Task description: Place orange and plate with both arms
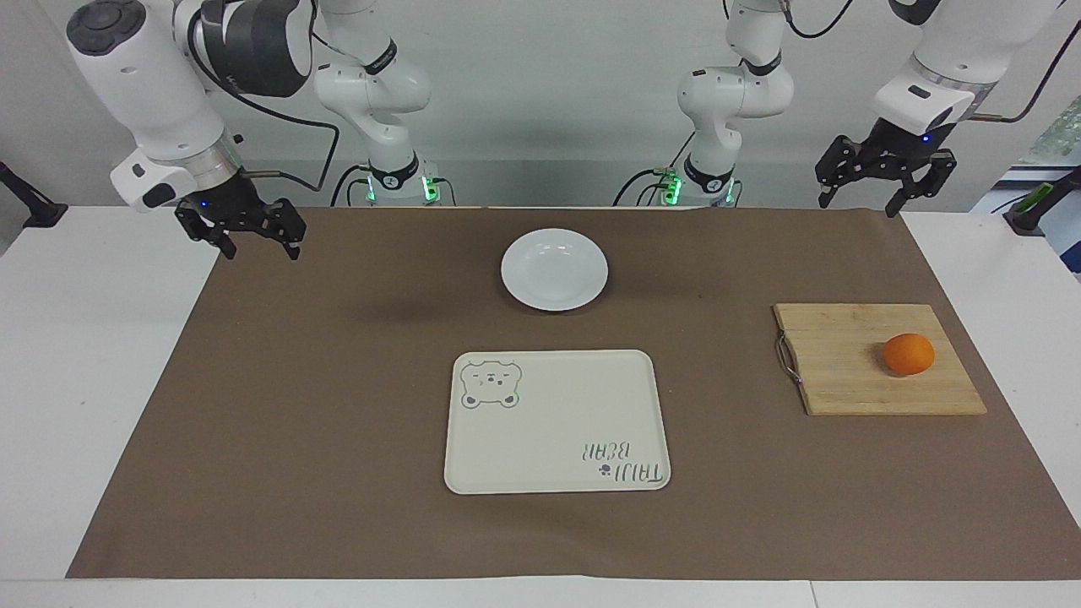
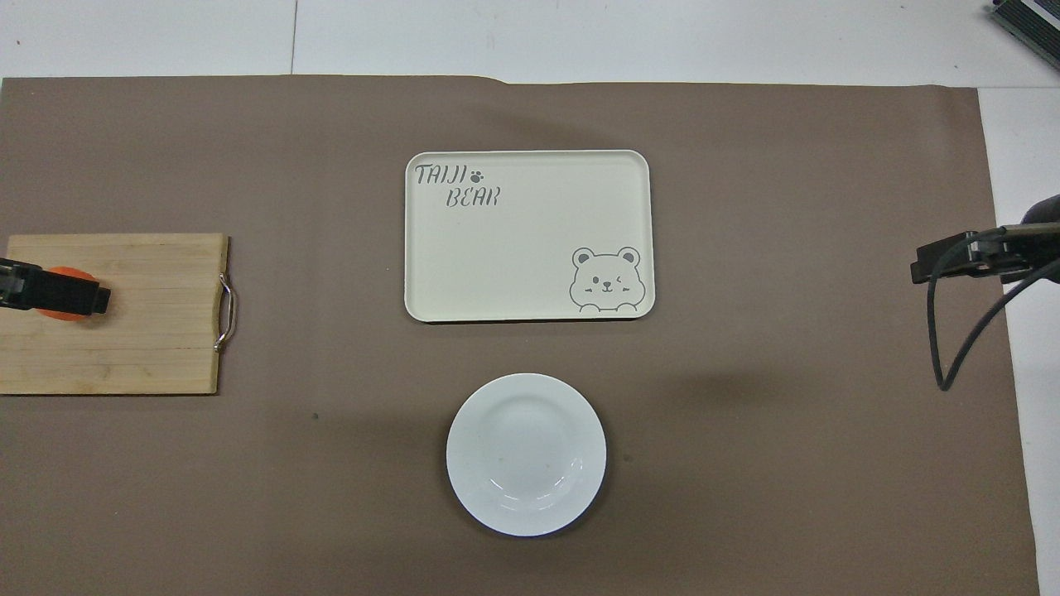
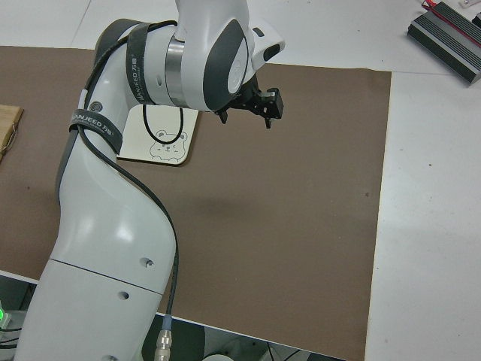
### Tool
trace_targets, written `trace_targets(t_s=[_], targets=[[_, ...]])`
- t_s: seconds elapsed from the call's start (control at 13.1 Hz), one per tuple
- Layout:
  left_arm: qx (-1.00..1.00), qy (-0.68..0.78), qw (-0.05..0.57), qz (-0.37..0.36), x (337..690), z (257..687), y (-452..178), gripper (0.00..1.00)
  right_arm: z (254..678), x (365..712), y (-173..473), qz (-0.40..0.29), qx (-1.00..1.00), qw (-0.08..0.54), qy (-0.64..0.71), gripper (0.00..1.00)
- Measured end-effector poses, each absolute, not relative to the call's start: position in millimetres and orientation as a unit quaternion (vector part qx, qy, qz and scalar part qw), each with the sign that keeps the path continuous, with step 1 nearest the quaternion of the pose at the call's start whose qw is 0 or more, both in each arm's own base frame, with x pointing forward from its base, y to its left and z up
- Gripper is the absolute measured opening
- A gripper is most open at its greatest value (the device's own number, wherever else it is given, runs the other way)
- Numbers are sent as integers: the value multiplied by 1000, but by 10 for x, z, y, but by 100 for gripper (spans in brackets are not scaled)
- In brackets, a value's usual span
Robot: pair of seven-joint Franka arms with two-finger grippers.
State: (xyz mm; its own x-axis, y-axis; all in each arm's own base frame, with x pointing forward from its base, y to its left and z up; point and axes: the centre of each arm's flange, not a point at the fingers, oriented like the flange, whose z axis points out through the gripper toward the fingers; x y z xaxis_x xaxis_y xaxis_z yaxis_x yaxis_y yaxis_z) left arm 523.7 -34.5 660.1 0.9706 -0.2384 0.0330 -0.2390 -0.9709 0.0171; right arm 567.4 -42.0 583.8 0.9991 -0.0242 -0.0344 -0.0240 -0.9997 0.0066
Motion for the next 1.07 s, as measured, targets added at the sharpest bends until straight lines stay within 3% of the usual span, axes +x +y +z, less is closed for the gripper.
trace_targets(t_s=[1.07], targets=[[994,-112,11,13,5253,6528,-263,100,5838,5674,-420,-17,1000,3,-12,100]])
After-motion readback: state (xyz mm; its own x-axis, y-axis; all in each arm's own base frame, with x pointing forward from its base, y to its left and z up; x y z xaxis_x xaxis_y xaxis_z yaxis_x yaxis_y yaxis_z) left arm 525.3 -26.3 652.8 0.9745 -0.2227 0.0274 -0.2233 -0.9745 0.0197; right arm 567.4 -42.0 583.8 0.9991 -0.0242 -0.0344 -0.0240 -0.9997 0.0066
